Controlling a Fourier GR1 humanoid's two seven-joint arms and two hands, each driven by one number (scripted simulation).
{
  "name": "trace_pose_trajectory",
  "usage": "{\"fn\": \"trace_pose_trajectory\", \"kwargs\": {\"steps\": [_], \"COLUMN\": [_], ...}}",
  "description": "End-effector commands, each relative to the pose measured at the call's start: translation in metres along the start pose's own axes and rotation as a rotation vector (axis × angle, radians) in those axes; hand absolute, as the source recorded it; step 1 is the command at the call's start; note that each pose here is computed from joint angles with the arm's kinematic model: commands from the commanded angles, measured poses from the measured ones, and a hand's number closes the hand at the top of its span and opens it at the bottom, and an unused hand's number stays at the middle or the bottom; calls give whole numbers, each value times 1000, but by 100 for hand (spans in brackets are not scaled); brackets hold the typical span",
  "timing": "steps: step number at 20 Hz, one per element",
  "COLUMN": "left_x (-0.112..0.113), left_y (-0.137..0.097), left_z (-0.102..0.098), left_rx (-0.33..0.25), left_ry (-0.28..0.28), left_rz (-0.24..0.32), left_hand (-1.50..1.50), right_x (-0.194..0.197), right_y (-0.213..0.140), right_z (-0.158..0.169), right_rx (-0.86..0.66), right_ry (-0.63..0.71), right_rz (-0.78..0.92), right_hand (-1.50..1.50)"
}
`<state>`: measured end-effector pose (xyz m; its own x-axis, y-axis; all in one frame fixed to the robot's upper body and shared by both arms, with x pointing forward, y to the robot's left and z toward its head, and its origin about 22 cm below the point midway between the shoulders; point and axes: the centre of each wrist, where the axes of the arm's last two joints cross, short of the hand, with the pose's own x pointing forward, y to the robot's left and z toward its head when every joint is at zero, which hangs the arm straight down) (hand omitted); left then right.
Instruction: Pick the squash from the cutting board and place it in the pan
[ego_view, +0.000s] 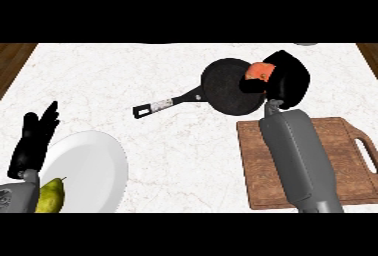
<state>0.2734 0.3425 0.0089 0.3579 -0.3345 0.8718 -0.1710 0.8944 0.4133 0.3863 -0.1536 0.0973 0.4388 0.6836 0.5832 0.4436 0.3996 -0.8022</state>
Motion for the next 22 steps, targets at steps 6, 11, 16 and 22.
{"fn": "trace_pose_trajectory", "kwargs": {"steps": [6, 11, 16, 22], "left_x": [6, 12, 22, 23], "left_y": [-9, -12, -17, -18], "left_z": [-4, -8, -7, -8], "left_rx": [-27, -30, -25, -71], "left_ry": [-17, -28, -56, -44], "left_rz": [7, 6, -10, -13], "left_hand": [0, 0, 0, 0], "right_x": [-9, -25, -28, -30], "right_y": [50, 67, 71, 76], "right_z": [-33, -26, -32, -29], "right_rx": [62, 72, 162, 103], "right_ry": [68, 87, 106, 68], "right_rz": [-62, -197, -243, -318], "right_hand": [150, 150, -150, -150]}}
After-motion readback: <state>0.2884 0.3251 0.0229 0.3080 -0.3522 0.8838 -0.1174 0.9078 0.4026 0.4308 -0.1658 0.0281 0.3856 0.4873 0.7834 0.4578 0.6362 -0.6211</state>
